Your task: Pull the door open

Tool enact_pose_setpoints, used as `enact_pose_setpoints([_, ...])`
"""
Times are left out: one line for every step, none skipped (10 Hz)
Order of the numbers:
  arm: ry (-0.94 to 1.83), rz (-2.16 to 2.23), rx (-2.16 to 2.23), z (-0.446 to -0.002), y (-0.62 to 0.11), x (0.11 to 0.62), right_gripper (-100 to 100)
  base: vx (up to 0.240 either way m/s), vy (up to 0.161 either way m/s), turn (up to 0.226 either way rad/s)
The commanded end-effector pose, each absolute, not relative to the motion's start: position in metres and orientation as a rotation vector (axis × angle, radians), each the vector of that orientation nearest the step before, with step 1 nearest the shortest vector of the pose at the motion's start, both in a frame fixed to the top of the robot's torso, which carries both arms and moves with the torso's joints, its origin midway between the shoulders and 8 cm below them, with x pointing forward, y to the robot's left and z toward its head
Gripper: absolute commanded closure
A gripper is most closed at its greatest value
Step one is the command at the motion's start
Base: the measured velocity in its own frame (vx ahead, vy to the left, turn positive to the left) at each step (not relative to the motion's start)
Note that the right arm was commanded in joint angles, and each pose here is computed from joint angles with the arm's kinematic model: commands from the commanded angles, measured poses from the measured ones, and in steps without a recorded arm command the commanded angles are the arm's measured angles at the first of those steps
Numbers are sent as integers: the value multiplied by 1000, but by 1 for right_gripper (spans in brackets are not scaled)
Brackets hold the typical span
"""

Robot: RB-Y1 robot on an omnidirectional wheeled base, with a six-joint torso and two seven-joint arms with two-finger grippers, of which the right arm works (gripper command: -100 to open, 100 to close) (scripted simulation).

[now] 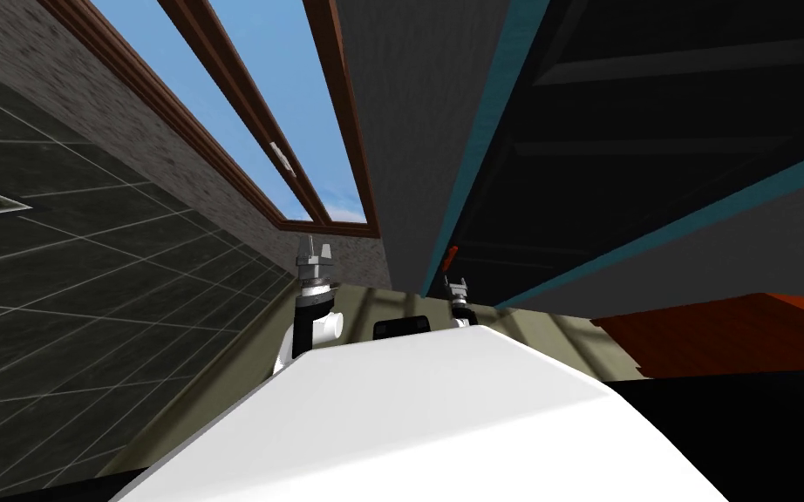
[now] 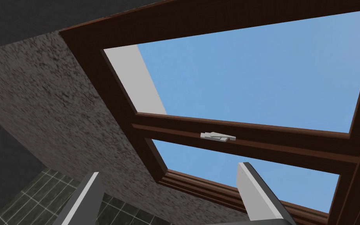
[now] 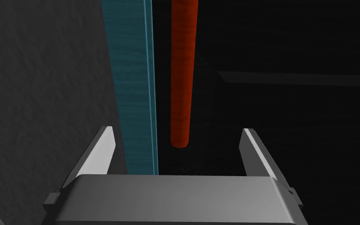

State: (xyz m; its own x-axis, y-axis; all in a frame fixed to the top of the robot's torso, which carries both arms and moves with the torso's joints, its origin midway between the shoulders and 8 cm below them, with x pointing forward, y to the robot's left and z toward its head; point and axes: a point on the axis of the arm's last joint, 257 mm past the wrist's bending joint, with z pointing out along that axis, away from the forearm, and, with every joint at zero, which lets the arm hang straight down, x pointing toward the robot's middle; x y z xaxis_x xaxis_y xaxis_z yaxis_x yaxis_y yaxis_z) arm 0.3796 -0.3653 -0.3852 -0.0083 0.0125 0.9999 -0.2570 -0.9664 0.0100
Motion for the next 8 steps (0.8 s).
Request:
enact_pose_setpoints([-279, 2079, 2079, -391, -369, 377, -100, 61, -51, 75])
enact_pose_setpoints([-272, 2082, 2075, -388, -368, 378, -100, 22, -19, 10])
enact_pose_setpoints([-290, 2071, 2069, -390, -382, 374, -100, 132, -17, 119])
enact_pose_setpoints([-296, 2067, 2067, -390, -387, 373, -100, 201, -12, 101])
enact_pose_setpoints([-309, 2059, 2061, -391, -397, 370, -100, 183, 10, 91])
enact_pose_setpoints([-323, 2050, 2054, -392, -409, 367, -100, 186, -6, 156])
enact_pose_setpoints([-336, 2042, 2047, -392, -420, 363, -100, 194, -33, 145])
enact_pose_setpoints([-348, 2035, 2040, -392, -430, 360, -100, 197, -38, 116])
